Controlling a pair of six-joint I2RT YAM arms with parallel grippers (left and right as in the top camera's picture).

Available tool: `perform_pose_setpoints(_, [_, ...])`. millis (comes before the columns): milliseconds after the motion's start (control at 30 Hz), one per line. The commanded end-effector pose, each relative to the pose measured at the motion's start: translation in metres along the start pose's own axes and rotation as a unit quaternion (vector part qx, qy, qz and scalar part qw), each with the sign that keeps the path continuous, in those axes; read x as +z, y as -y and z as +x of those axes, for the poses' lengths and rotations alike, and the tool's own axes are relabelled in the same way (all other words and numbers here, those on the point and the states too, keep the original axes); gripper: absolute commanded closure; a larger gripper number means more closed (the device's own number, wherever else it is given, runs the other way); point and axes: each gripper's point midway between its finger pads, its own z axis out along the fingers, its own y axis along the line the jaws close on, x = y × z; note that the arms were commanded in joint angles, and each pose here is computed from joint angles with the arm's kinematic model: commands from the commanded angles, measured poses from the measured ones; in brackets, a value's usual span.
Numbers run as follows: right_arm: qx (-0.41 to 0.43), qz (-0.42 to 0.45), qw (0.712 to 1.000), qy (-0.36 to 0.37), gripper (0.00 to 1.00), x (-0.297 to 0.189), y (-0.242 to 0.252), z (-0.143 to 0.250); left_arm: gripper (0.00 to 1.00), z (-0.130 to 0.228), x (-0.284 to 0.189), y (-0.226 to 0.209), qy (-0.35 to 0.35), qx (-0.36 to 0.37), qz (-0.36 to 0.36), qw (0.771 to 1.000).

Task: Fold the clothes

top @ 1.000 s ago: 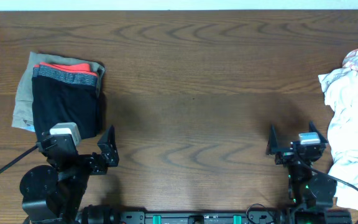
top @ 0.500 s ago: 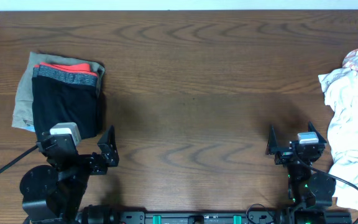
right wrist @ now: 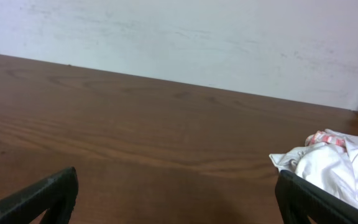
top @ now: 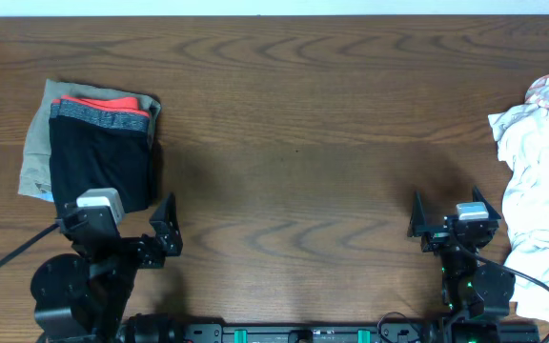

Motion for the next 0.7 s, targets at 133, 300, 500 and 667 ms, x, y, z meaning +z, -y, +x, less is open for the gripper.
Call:
perform_pose_setpoints(133, [-0.007,-0.001,1.0,-0.001,0.01,0.0,-0.001,0.001,0.02,0.052,0.009,-0.017,0.006,0.018,-0.019,1.0])
perform_pose_setpoints(300, [-0.007,-0.001,1.0,-0.001,0.01,0.0,-0.001,0.001,0.02,0.077,0.029,-0.025,0.048,0.025,-0.013,0.998])
perform_pose_setpoints(500, [-0.007,-0.001,1.0,-0.001,0.01,0.0,-0.001,0.001,0.02,0.079,0.06,-0.029,0.098,0.035,-0.001,0.995])
perform_pose_setpoints(667, [-0.007,-0.001,1.0,-0.001,0.01,0.0,-0.001,0.001,0.02,0.076,0.075,-0.032,0.156,0.043,0.004,0.987])
